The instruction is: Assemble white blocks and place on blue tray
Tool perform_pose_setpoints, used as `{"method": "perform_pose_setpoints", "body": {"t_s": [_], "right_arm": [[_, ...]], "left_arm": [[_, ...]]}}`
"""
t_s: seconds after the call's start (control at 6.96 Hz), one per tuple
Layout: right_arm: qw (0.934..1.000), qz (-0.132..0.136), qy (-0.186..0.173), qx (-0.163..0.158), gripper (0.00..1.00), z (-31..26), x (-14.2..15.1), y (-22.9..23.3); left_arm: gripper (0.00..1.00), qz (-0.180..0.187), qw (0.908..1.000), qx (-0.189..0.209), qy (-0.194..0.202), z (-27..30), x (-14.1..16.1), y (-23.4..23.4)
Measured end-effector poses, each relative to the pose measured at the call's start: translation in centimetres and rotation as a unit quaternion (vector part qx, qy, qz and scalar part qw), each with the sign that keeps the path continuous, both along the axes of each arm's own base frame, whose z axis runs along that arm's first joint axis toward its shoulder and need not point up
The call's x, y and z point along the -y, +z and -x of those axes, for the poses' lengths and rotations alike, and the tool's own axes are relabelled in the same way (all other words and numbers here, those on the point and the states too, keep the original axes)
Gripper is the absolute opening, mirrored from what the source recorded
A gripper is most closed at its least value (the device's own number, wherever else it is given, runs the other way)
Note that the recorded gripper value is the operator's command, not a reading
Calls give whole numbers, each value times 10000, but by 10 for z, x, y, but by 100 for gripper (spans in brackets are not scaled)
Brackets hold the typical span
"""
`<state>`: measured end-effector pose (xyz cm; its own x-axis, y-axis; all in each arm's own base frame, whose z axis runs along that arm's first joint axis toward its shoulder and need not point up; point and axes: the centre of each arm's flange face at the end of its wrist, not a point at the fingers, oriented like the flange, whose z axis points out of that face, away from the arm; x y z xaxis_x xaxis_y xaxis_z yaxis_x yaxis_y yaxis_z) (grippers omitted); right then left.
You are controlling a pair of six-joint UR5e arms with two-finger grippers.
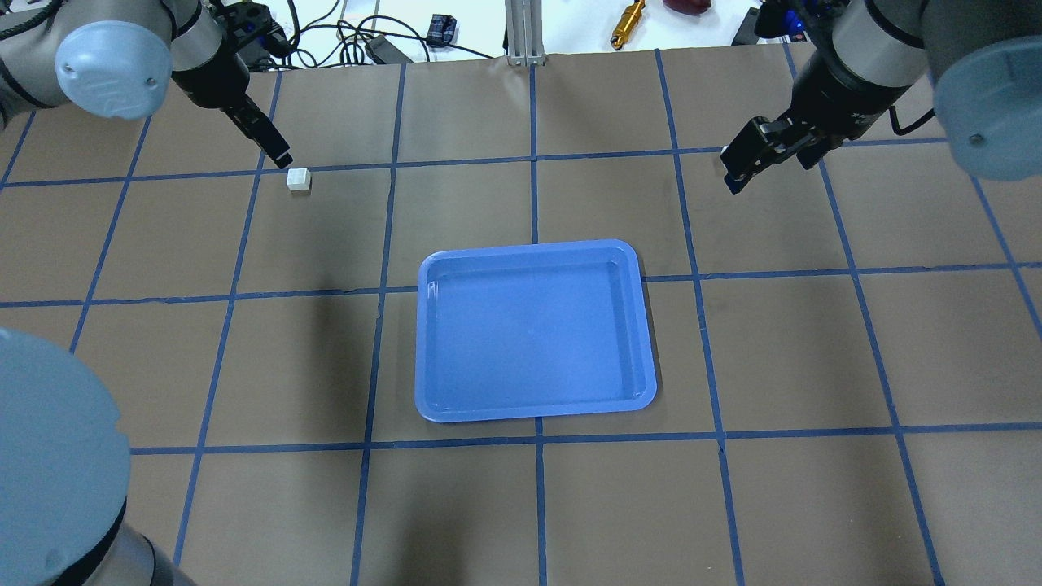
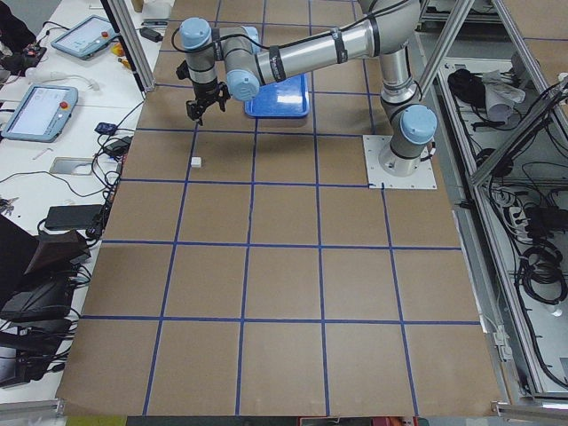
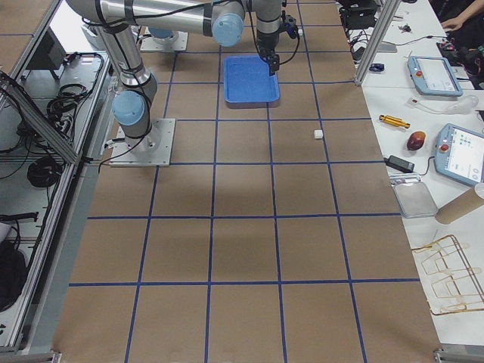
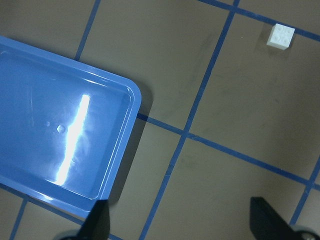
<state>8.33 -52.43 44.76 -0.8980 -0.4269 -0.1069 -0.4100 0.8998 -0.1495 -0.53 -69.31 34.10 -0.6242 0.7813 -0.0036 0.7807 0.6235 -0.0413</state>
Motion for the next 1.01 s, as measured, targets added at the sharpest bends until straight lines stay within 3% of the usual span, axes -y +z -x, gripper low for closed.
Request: {"method": "perform_pose_setpoints", "body": {"t_s": [0.29,0.72,1.01], "right_arm": [[9940,321,1013,246,100,32,27,-22],[9717,789,2097,743,99,63,67,-72],[9562,1129,2548,896,99,81,99,-114]], "left_arm": [[100,-42,9936,-260,-1101,-41,31,-40],[100,103,9614,-433,-2715,-69,68,-82],[100,205,9479,-785,-3080,-69,82,-117]]}}
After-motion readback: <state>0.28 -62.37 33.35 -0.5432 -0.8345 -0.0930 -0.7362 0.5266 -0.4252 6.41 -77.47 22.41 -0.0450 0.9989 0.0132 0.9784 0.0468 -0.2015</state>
